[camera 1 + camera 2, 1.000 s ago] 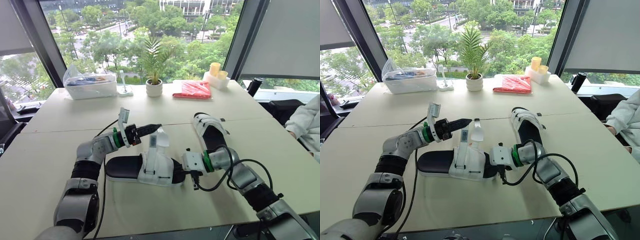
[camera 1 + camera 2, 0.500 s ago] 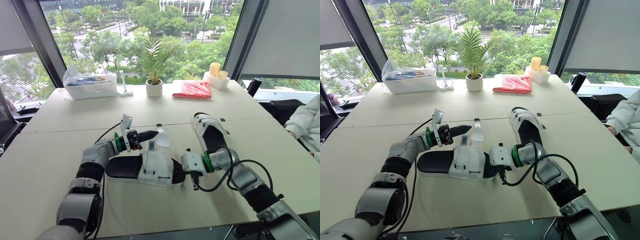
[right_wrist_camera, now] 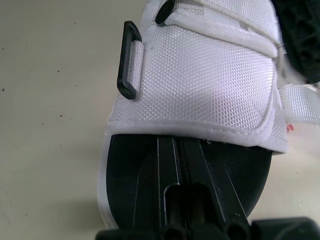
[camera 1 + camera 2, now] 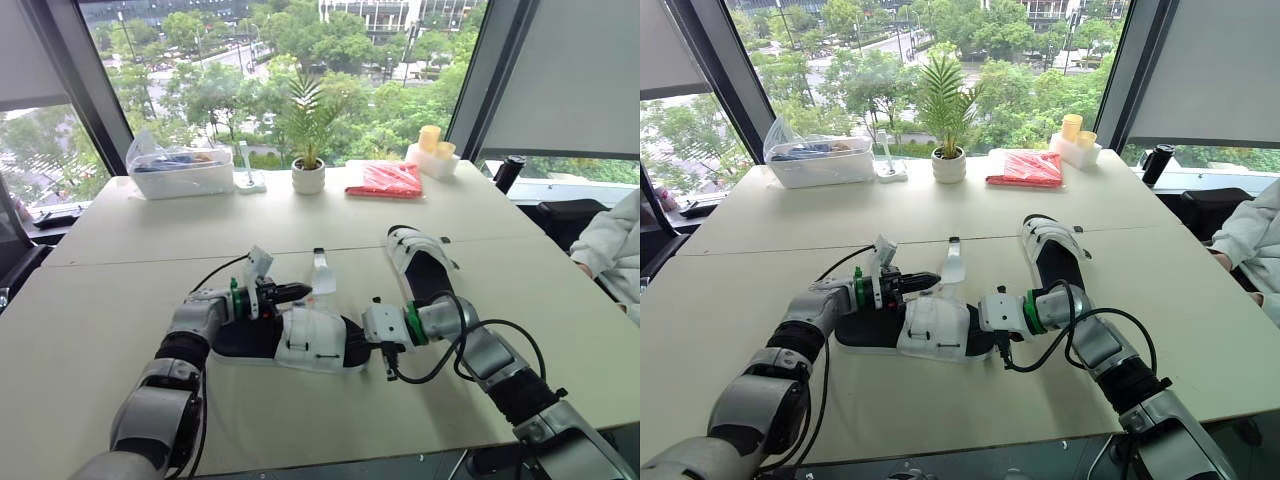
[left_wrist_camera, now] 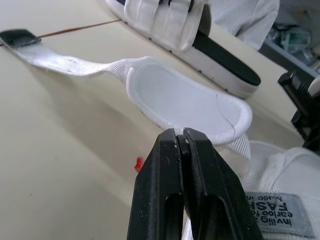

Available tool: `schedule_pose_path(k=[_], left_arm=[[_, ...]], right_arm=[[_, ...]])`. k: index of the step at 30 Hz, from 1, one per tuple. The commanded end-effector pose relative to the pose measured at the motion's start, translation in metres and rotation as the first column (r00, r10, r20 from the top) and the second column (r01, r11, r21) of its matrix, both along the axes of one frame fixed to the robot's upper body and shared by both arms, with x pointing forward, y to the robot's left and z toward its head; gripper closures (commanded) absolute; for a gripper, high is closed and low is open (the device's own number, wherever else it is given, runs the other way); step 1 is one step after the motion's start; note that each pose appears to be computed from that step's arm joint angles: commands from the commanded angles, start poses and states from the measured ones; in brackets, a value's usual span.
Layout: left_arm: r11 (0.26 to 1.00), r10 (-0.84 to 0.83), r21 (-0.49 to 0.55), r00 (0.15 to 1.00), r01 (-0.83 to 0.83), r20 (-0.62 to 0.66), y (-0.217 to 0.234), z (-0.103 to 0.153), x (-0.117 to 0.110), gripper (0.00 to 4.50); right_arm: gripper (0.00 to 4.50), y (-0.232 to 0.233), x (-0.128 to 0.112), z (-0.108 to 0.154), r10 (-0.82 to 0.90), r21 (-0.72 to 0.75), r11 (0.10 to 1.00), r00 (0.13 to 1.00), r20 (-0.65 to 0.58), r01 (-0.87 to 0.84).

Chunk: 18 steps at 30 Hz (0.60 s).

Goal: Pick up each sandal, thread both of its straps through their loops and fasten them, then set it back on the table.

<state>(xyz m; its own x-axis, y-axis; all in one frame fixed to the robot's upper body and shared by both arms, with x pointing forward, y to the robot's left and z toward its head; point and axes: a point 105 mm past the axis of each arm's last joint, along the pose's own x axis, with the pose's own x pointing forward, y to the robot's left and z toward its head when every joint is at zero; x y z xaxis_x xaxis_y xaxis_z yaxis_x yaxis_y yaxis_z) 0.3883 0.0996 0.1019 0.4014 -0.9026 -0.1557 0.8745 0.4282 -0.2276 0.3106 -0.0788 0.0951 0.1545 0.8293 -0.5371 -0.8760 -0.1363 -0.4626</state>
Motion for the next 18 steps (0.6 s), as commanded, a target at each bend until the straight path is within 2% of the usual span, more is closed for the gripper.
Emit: schedule_pose_path(k=[1,6,11,14,18], left_arm=[[0.985,-0.038,0.166,0.999,0.04,-0.015,0.016,-0.027,-0.011,4.44],[0.934,-0.149,0.331,0.989,0.132,0.025,0.018,-0.039,-0.02,4.44],[0.918,-0.171,0.366,0.985,0.155,0.012,0.014,-0.043,-0.022,4.44],[0.914,-0.159,0.377,0.987,0.15,-0.009,0.016,-0.048,-0.023,3.52],[0.907,-0.157,0.395,0.988,0.147,-0.006,0.022,-0.052,-0.025,1.68]], right_arm=[[4.5,-0.008,-0.008,-0.025,-0.003,-0.087,0.996,0.997,-0.075,-0.003],[4.5,-0.007,-0.006,-0.024,0.0,-0.088,0.996,0.997,-0.072,-0.007],[4.5,-0.007,-0.006,-0.024,0.001,-0.086,0.996,0.998,-0.068,-0.007],[4.5,-0.007,-0.006,-0.023,-0.001,-0.084,0.996,0.998,-0.067,-0.005],[4.5,-0.007,-0.006,-0.023,-0.003,-0.083,0.997,0.998,-0.068,-0.003]])
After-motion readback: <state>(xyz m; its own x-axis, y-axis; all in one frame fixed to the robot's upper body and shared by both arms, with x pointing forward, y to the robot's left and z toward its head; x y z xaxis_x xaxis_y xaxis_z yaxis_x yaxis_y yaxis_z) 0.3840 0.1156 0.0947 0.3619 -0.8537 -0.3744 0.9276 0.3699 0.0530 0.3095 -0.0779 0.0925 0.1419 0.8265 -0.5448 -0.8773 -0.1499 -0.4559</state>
